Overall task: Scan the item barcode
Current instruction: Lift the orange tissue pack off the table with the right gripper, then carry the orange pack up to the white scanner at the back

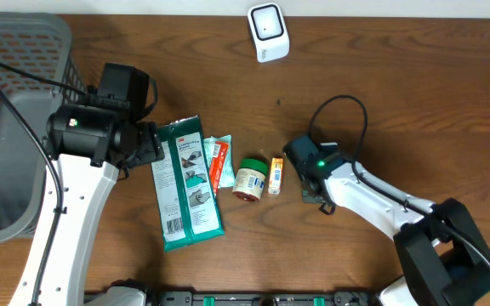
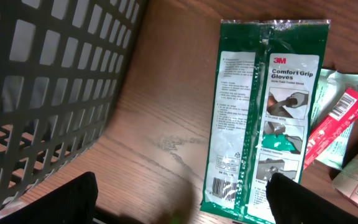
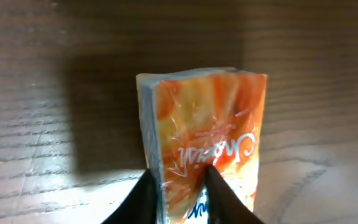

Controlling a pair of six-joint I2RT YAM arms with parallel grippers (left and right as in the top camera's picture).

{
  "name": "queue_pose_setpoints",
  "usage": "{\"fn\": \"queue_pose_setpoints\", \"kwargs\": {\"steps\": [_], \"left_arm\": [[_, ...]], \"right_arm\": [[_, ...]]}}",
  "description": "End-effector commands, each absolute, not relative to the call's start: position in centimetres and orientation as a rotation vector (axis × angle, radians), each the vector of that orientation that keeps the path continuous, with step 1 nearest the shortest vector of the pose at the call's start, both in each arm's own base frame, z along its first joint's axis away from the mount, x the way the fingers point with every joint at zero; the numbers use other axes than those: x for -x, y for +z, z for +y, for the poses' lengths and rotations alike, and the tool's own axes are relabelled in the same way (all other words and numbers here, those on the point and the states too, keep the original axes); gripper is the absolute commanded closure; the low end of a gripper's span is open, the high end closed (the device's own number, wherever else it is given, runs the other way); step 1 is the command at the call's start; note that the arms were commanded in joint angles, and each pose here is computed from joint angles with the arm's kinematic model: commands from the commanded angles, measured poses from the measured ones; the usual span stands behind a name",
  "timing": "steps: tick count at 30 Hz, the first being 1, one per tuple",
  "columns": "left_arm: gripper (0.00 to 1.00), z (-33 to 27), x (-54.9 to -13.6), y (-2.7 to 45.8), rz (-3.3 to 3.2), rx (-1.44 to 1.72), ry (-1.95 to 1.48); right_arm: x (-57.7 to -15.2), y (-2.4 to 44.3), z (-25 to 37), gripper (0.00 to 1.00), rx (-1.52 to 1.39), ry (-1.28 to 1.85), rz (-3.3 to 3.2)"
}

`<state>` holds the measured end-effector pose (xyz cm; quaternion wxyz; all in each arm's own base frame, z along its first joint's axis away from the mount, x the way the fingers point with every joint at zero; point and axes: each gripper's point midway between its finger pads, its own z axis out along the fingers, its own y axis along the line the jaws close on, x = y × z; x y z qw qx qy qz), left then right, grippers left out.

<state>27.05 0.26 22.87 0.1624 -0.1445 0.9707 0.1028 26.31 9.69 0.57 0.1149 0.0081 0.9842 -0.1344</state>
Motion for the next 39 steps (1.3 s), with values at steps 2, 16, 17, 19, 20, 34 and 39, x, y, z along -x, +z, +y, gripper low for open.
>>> {"fn": "queue_pose_setpoints", "kwargs": {"steps": [2,16,17,19,20,34,39], "left_arm": [[0.12,0.6,-27.0,23.0,2.766,0.410,0.314],[0.13,0.5,-27.0,23.0,2.767,0.409,0.313],[0.12,0.6,-27.0,23.0,2.766,0.410,0.314],[0.13,0.6,-27.0,23.0,2.766,0.410,0.314],[0.13,0.5,-27.0,23.0,2.766,0.410,0.313],[0.13,0.6,-27.0,23.0,2.766,0.410,0.313],[0.12,0.6,-27.0,23.0,2.766,0.410,0.314]], "right_arm": [[-25.3,-0.2,9.6,0.99,0.047,-0.407,2.949],[-28.5,15.8,18.0,0.99,0.324,0.287,2.914],[-28.5,16.2,18.0,0.99,0.328,0.322,2.906],[-28.5,16.9,17.7,0.99,0.300,0.380,2.899],[-28.6,17.2,17.6,0.99,0.285,0.407,2.896],[-28.6,17.9,17.3,0.99,0.295,0.586,2.890],[-28.4,20.2,17.8,0.99,0.259,0.794,2.828]]}}
